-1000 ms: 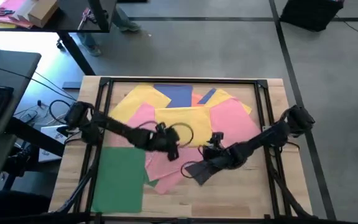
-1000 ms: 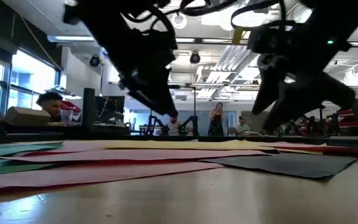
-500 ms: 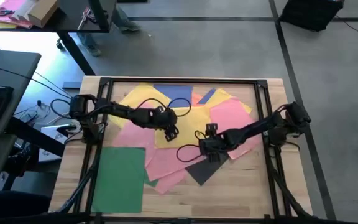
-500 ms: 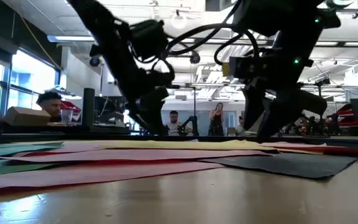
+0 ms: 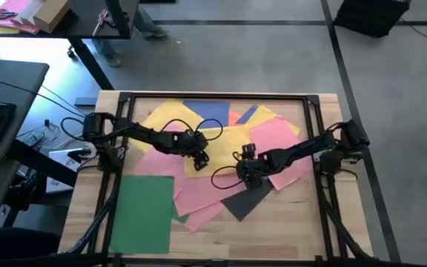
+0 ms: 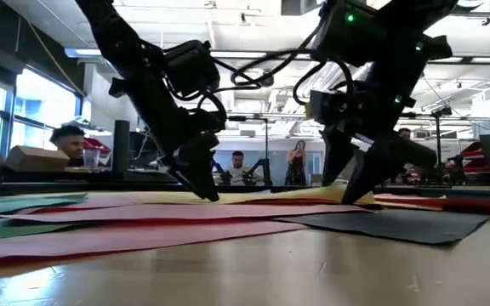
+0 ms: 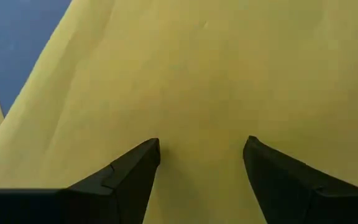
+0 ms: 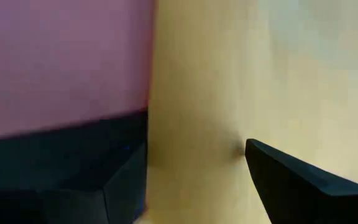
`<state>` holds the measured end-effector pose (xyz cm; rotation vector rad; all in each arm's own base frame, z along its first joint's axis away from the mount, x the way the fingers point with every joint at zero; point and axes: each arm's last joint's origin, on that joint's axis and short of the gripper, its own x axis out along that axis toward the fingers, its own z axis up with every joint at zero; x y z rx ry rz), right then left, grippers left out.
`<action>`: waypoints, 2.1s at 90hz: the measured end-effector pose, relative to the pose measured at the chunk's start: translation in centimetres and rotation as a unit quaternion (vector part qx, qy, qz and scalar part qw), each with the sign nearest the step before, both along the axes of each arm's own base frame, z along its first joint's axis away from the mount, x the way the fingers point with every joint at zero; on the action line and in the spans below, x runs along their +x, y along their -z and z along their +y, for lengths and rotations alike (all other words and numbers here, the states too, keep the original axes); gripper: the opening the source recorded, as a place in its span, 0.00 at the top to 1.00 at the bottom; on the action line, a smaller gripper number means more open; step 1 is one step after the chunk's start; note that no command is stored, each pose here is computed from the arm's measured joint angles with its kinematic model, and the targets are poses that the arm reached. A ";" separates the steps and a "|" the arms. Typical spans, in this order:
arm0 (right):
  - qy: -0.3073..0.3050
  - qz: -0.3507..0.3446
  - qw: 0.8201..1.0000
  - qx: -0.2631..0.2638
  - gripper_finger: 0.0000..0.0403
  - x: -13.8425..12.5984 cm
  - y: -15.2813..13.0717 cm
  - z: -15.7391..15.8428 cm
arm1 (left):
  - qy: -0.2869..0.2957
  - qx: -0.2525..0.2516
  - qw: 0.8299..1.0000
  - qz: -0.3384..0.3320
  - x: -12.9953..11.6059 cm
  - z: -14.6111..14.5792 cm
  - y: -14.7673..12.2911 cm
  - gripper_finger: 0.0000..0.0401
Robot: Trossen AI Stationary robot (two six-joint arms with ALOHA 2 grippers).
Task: Organize paper
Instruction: Move the yellow paper to the bottom right of the table
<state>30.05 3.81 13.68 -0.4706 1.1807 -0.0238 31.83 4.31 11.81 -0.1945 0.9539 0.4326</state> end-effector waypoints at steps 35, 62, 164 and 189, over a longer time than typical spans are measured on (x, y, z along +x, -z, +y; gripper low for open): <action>-0.006 -0.086 0.995 -0.054 0.36 1.6 -0.9 -0.3 | 0.001 0.001 1.000 -0.010 0.1 0.0 -0.1 0.45; 0.074 -0.158 0.982 -0.069 0.36 2.9 -2.5 -0.8 | 0.001 0.001 1.000 -0.011 0.2 0.0 -0.1 0.45; 0.455 0.198 0.865 0.077 1.00 -4.3 -9.9 3.2 | 0.049 0.165 0.954 -0.246 -3.4 -6.5 -14.3 0.45; 0.575 0.239 0.765 0.164 1.00 -7.2 -6.4 9.3 | 0.037 0.173 0.954 -0.243 -3.5 -6.5 -14.2 0.45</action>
